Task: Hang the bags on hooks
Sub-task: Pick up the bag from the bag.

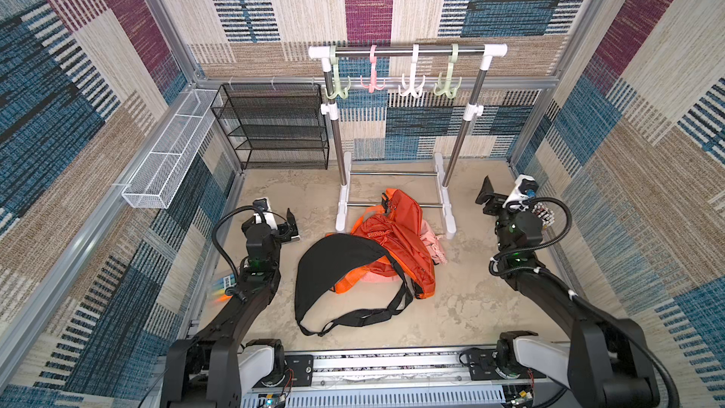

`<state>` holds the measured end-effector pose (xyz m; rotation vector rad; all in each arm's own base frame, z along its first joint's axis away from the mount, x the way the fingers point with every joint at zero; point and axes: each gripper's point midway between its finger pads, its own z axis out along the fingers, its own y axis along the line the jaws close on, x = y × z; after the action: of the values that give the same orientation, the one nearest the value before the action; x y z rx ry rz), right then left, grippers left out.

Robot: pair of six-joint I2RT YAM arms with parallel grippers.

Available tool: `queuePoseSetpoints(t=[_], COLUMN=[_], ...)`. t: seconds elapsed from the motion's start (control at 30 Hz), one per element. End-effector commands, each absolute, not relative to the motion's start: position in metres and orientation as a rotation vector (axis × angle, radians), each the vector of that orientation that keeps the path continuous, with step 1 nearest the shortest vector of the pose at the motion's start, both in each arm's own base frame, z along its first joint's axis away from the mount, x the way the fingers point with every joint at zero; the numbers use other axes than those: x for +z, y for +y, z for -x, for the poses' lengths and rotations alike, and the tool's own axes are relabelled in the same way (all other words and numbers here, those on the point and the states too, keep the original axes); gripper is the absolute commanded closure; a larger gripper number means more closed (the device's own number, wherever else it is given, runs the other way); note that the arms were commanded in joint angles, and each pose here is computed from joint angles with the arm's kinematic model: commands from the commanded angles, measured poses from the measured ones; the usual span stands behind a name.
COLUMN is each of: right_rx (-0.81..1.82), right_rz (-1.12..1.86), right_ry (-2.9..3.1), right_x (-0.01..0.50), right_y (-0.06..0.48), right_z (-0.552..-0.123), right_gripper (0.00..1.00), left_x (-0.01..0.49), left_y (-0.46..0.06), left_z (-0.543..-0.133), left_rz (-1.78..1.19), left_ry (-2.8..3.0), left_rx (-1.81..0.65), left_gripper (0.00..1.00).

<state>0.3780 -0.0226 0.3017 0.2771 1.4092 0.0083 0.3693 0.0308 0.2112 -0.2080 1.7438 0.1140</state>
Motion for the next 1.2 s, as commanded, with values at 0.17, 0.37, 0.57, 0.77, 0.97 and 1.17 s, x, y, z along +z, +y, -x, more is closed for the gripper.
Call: queuePoseSetpoints(t=[0.17,0.37,0.57,0.77,0.97,1.17], right_rx=[0.498,0.717,0.808,0.779,0.647,0.648], right_rz=[0.056,0.195,0.324,0.38,0.314,0.298], right_ry=[1.76,1.991,2.164,2.362,2.428,2.498], right_x=[0.276,0.242,0.194,0.134,0.095,0.06], right_y=[0.076,0.155,0.221,0.255,0.247,0.265], right_z=[-0.329,-0.273,-0.222,-0.191,-0.201,-0.208], right_gripper=[0.21,0.33,0.37,0.39,0.4,0.42], left_x=[0.242,0.254,0.255,0.253,0.253,0.257], left_y=[0.022,0.012,0.013,0.016,0.015,0.012], left_z=[-0.357,-0.358,-0.356,-0.354,-0.353,-0.349], left_rz=[0.273,0.269,0.284,0.303,0.306,0.299], left_ry=[1.784,1.777,1.777,1.775,1.778,1.774], left_rx=[-0.011,-0.098,-0.103,-0.097,-0.108,-0.126], left_gripper=[0.08,0.11,0.1,0.09,0.09,0.09])
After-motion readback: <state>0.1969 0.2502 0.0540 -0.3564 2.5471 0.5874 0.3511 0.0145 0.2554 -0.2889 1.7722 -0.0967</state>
